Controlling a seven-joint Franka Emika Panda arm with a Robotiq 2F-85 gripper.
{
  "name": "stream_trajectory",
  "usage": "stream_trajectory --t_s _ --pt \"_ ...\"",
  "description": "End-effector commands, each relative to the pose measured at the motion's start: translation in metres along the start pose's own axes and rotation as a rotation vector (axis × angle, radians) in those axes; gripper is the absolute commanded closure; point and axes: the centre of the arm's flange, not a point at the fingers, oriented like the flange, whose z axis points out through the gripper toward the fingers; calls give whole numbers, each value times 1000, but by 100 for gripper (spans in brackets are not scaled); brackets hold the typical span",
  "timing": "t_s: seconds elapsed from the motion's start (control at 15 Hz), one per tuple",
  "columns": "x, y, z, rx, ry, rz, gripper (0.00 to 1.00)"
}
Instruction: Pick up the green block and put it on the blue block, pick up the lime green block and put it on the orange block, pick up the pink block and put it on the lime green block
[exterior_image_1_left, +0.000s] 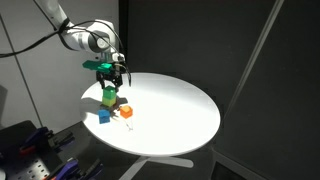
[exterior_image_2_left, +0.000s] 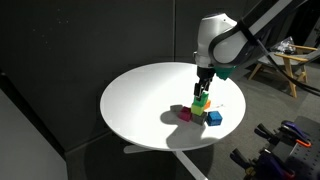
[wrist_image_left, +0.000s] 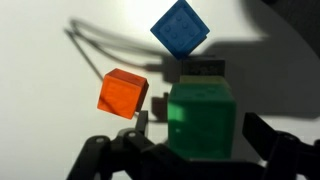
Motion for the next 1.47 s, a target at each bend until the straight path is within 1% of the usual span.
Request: stream_trajectory --t_s 0.0,0.07,0.2,0.27,0.33,0.4,0.47,1.0,1.4 --pt "-1 2 5 -9 10 16 34" --pt "-1 2 6 -11 1 12 41" --pt "-1 -1 8 -17 -11 -3 60" --pt "-2 -2 7 -20 -10 -7 66" --pt "-3 -3 4 -22 -4 -12 69" --pt "-5 -4 0 -23 -1 -18 69" --pt "-6 -5 -2 -25 1 -23 72" --pt "-22 -14 -22 -34 12 -60 73" --pt "-47 -14 -36 -43 -23 -78 73"
